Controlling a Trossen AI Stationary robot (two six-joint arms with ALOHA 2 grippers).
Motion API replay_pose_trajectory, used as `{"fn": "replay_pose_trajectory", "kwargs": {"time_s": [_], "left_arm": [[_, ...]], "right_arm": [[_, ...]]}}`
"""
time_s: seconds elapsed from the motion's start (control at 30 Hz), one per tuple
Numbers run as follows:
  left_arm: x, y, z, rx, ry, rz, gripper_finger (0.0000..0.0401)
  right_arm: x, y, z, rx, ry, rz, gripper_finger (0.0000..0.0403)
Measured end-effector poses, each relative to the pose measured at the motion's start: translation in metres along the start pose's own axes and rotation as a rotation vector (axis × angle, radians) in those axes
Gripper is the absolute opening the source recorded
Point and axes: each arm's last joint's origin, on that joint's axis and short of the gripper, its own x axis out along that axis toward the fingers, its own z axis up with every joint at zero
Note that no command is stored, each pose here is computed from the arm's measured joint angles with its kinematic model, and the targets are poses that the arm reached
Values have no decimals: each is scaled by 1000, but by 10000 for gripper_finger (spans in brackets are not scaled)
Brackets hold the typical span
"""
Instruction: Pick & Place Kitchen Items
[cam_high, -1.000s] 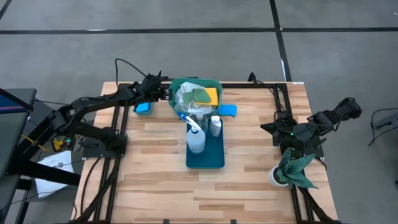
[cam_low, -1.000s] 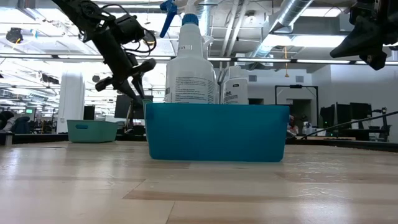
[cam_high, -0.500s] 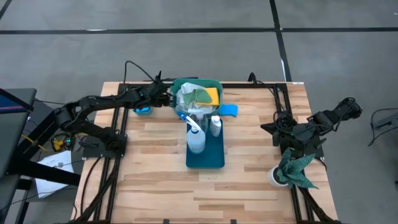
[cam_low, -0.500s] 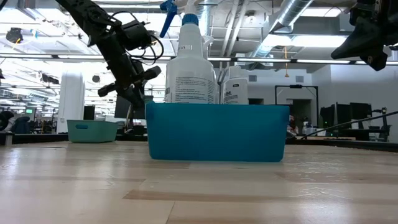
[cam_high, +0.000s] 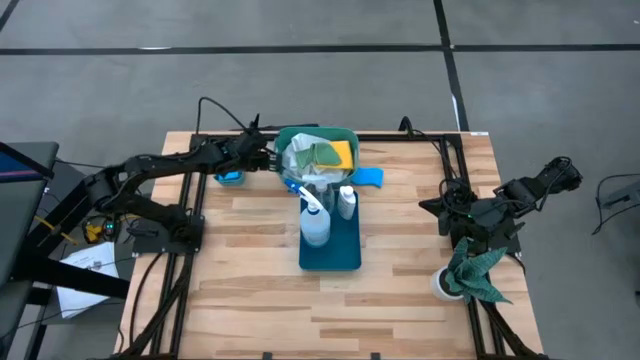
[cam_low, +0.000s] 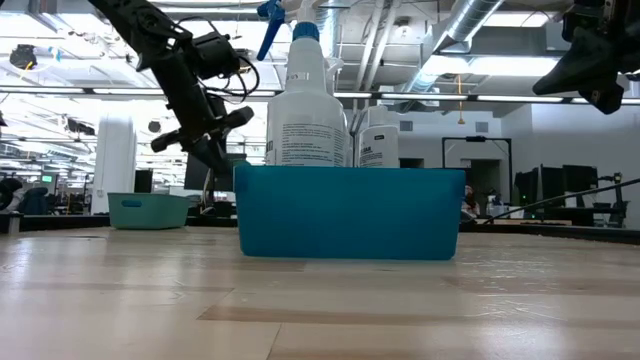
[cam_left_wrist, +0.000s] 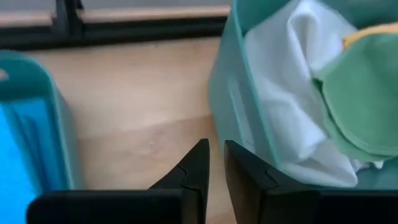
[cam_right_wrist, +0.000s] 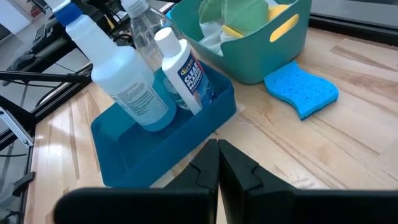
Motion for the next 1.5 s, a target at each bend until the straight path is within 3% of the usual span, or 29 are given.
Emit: {"fn": "replay_pose_trajectory", "kwargs": {"time_s": [0.2,0.4,0.63,0.77,0.97,1.13,1.3,1.5], "left_arm": [[-17,6,11,91,-74,-22,44],[-44,9,18,212,-160,-71,51],[-74,14,25,193,-272,-127,98],[-88,16,29,177,-338,-167,138],[-98,16,33,156,-402,-204,191],[-98,16,34,145,-408,-210,208],[-98,16,34,121,-408,-210,207],[-98,16,34,116,-410,-205,199]], "right_arm": [[1,-1,1,16,-10,-18,0],[3,-6,5,96,-82,-107,0],[7,-11,9,212,-72,-157,6],[16,-8,12,254,-38,-161,43],[34,-6,20,355,-27,-201,132],[52,-15,24,487,12,-320,195],[73,-30,29,588,47,-437,206],[102,-43,38,610,136,-410,195]]}}
